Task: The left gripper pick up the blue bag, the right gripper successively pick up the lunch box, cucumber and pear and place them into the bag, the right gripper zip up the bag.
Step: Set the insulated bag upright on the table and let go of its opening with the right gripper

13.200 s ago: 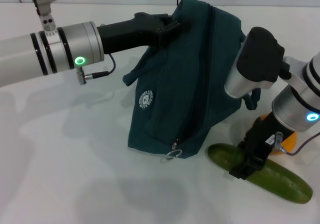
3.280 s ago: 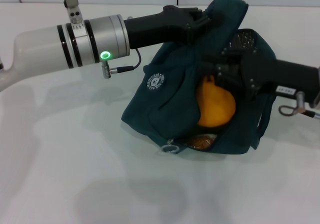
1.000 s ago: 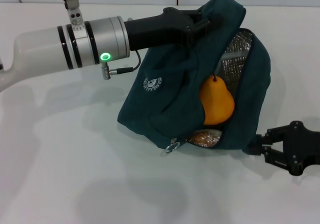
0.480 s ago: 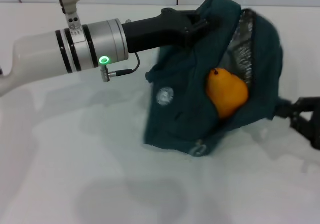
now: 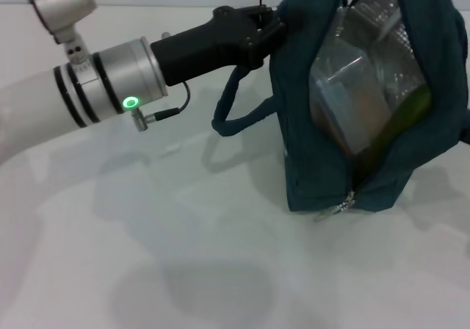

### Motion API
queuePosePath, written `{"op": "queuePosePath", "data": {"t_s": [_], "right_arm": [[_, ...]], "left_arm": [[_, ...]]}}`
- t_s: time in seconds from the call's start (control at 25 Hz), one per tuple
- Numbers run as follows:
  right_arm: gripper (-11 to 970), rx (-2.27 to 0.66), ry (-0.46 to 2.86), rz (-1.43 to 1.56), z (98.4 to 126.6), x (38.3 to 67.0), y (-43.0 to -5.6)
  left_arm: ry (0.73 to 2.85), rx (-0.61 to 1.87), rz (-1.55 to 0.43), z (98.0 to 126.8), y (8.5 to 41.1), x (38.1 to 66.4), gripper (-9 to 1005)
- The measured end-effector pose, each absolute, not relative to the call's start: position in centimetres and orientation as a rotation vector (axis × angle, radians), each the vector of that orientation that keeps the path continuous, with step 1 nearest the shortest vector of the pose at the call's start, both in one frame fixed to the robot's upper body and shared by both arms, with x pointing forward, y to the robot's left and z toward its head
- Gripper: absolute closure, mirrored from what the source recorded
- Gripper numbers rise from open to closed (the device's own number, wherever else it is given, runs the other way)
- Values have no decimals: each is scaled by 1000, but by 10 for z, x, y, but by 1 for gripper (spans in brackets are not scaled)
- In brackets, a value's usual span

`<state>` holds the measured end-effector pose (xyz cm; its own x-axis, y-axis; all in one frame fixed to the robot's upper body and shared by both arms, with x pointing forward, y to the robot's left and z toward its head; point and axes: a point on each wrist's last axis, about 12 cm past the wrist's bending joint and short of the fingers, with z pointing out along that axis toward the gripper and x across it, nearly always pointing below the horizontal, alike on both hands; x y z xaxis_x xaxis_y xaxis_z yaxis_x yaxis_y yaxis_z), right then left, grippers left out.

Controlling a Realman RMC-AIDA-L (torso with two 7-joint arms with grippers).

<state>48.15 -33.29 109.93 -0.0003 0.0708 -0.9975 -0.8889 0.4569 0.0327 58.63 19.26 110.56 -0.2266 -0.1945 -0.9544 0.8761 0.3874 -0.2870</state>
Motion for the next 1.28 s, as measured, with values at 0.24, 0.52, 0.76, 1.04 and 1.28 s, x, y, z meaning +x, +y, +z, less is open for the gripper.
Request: {"op": "queuePosePath", "data": {"t_s": [0.24, 0.52, 0.76, 1.04, 1.28], "right_arm": [[889, -782, 1387, 975, 1104, 485, -332], [889, -792, 1474, 1122, 1114, 502, -324], [890, -825, 1478, 1162, 1120, 515, -313], [890, -851, 1551, 1186, 1115, 524, -298], [889, -826, 1609, 1182, 1110, 527, -298]], "left_arm": [[1482, 610, -1184, 1107, 202, 585, 889], [1497, 664, -1137, 1102, 214, 578, 889], [1526, 666, -1129, 1095, 220, 572, 854], [1545, 626, -1078, 1090, 236, 567, 804], [1506, 588, -1064, 1087, 236, 562, 762]]}}
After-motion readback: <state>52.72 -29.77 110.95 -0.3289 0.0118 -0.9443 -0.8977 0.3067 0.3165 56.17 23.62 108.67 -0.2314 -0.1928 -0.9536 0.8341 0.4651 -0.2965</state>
